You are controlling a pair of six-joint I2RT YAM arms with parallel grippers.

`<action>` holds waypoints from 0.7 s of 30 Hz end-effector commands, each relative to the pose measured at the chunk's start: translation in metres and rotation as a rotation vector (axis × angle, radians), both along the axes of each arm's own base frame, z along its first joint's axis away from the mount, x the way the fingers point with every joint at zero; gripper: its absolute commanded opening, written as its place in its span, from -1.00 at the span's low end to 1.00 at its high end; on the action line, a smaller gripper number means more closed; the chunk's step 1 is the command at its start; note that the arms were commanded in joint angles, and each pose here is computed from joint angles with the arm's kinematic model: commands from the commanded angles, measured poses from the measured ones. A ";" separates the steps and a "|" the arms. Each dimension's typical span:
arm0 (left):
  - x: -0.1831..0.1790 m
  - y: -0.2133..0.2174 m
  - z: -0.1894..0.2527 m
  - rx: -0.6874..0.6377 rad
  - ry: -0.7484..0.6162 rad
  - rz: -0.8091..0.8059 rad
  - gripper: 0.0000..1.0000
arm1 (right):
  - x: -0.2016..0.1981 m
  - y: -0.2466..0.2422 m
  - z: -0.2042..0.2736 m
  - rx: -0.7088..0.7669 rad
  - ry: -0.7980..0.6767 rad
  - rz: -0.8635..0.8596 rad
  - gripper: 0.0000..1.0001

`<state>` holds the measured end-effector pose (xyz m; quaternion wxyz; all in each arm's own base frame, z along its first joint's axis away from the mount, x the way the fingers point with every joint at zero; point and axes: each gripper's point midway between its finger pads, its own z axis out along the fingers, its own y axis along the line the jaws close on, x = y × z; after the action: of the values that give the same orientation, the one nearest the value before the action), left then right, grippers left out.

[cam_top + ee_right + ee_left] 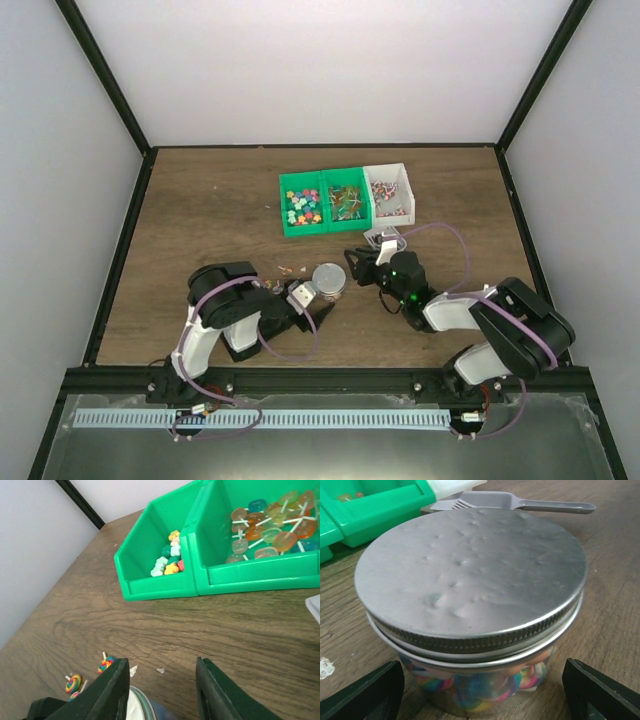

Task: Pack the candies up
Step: Screw the bottle lid onto the packing bottle.

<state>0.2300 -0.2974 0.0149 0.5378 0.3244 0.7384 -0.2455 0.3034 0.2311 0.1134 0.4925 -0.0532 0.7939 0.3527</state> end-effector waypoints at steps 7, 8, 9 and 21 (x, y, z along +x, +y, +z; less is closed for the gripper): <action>-0.020 -0.019 0.041 -0.113 -0.155 -0.235 1.00 | -0.009 0.007 0.010 0.028 0.002 0.070 -0.19; -0.020 -0.020 0.041 -0.110 -0.162 -0.243 1.00 | -0.009 0.007 0.010 0.025 0.004 0.070 -0.15; -0.019 -0.021 0.040 -0.107 -0.166 -0.244 1.00 | -0.008 0.007 0.010 0.023 0.005 0.069 -0.11; 0.028 -0.018 0.049 -0.141 -0.207 -0.069 1.00 | 0.001 0.012 0.011 0.001 0.000 0.064 0.03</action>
<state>0.2380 -0.3178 0.0214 0.5397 0.3677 0.7033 -0.2810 0.2933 0.2393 0.1120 0.4645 -0.0749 0.8001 0.3721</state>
